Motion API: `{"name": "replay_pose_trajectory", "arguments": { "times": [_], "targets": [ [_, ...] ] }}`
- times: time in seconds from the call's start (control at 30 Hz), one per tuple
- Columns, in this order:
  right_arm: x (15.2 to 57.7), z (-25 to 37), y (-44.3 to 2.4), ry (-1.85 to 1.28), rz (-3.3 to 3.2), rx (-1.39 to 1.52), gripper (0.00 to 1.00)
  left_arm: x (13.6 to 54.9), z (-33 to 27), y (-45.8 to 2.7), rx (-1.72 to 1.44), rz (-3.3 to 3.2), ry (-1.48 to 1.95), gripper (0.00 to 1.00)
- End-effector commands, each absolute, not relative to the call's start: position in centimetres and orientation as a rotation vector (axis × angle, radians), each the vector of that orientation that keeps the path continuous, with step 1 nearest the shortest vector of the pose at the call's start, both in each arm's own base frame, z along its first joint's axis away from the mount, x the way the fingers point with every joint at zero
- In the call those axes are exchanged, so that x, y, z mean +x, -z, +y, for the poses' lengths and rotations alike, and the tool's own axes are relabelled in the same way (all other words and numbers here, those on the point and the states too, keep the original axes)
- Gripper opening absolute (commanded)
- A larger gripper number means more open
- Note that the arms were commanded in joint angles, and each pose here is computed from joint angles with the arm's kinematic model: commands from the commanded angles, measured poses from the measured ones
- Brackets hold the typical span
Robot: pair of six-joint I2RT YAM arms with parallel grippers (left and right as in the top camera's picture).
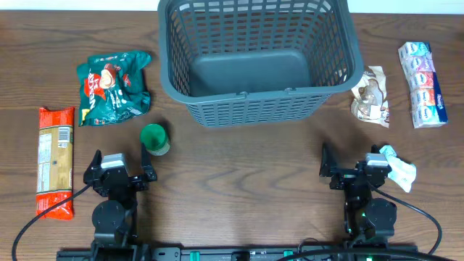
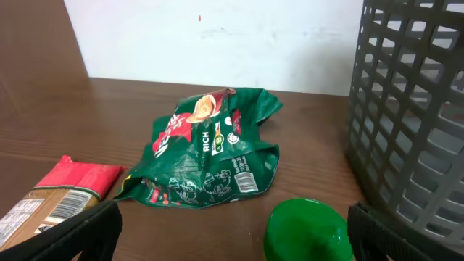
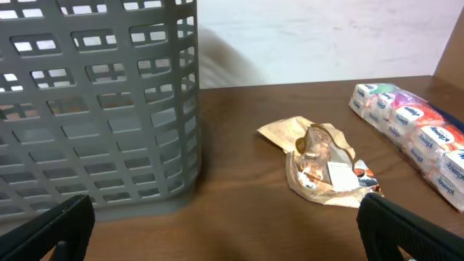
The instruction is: Pack container
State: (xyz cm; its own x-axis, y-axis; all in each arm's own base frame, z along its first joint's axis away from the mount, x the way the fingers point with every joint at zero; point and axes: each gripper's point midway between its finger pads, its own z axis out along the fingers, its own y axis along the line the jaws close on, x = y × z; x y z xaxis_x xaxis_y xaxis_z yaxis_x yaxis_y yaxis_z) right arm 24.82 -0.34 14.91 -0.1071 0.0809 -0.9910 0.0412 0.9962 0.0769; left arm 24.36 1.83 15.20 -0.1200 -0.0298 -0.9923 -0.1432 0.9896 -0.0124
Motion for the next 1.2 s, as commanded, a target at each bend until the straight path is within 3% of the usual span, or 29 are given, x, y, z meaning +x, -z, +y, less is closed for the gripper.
{"name": "replay_pose_trajectory", "arguments": {
  "times": [0.0,0.8,0.93,1.17],
  "targets": [
    [24.8,-0.6,-14.8,-0.032,1.682,0.113,0.99,24.3,2.2,-13.3,-0.134,1.740,-0.124,0.99],
    [24.8,-0.5,-15.1,-0.109,1.685,0.192,0.99,24.3,2.2,-13.3,-0.134,1.740,-0.124,0.99],
    [24.6,-2.4,-17.7,-0.032,1.637,0.264,0.99,24.3,2.2,-13.3,-0.134,1.740,-0.124,0.99],
    [24.7,-6.3,-26.7,0.122,1.573,0.368,0.99,24.3,2.2,-13.3,-0.134,1.740,-0.124,0.98]
  ]
}}
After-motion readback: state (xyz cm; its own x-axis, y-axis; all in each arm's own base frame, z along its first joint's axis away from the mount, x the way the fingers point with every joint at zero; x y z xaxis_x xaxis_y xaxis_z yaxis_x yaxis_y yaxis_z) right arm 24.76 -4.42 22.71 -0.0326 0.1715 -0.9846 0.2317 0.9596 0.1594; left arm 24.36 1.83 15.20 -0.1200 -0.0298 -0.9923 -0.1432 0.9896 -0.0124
